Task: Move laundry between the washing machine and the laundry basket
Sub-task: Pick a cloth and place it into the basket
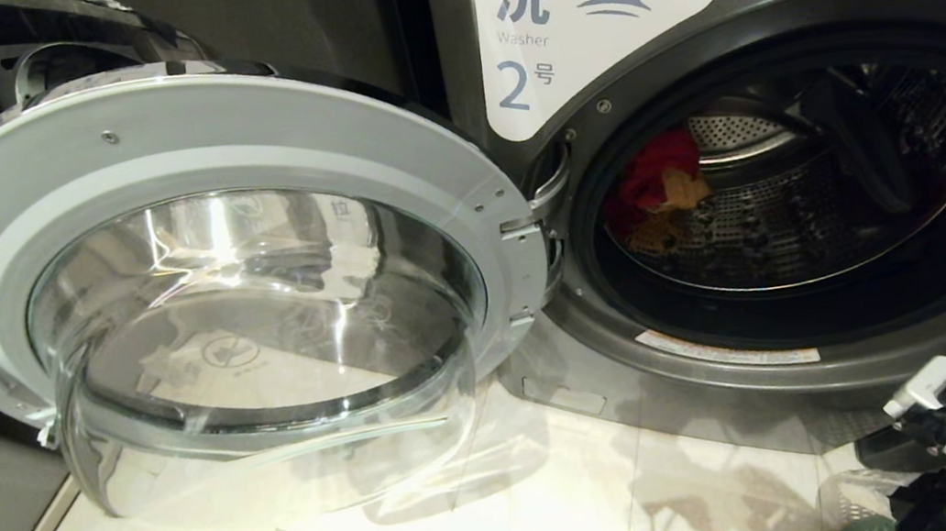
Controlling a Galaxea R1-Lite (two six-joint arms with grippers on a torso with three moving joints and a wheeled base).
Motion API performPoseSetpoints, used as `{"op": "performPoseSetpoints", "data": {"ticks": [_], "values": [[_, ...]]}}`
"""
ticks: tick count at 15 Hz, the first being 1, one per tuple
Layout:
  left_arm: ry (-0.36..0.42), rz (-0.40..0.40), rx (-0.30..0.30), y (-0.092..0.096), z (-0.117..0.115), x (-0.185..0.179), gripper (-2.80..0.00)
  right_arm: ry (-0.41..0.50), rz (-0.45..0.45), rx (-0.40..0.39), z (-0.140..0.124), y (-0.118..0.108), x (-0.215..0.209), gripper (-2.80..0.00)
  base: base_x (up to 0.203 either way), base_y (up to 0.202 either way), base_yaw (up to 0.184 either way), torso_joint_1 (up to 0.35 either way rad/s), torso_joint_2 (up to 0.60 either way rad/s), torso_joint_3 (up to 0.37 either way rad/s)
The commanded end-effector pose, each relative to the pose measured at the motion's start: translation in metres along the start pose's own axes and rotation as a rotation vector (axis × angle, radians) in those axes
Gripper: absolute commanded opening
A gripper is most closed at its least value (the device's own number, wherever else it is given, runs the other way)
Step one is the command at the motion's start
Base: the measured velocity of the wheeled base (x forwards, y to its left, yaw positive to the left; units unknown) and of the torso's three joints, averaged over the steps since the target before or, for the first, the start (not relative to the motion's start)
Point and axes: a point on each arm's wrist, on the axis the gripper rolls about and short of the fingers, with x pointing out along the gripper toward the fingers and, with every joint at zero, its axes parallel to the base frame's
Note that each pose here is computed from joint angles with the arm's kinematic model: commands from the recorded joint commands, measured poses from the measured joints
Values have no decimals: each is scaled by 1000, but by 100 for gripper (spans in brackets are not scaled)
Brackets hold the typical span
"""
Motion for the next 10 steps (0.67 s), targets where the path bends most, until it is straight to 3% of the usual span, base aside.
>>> {"op": "performPoseSetpoints", "data": {"ticks": [1,5,10], "values": [[1,0,0,0,0,0,-280,10,2,-3,0,0,2,-280,102,0,-2,-5,-1,7],[1,0,1,0,0,0,-280,19,2,-3,-2,1,3,-280,174,0,-2,4,2,8],[3,0,-2,0,0,0,-280,40,-34,3,-6,0,5,-280,0,0,0,0,0,0]]}}
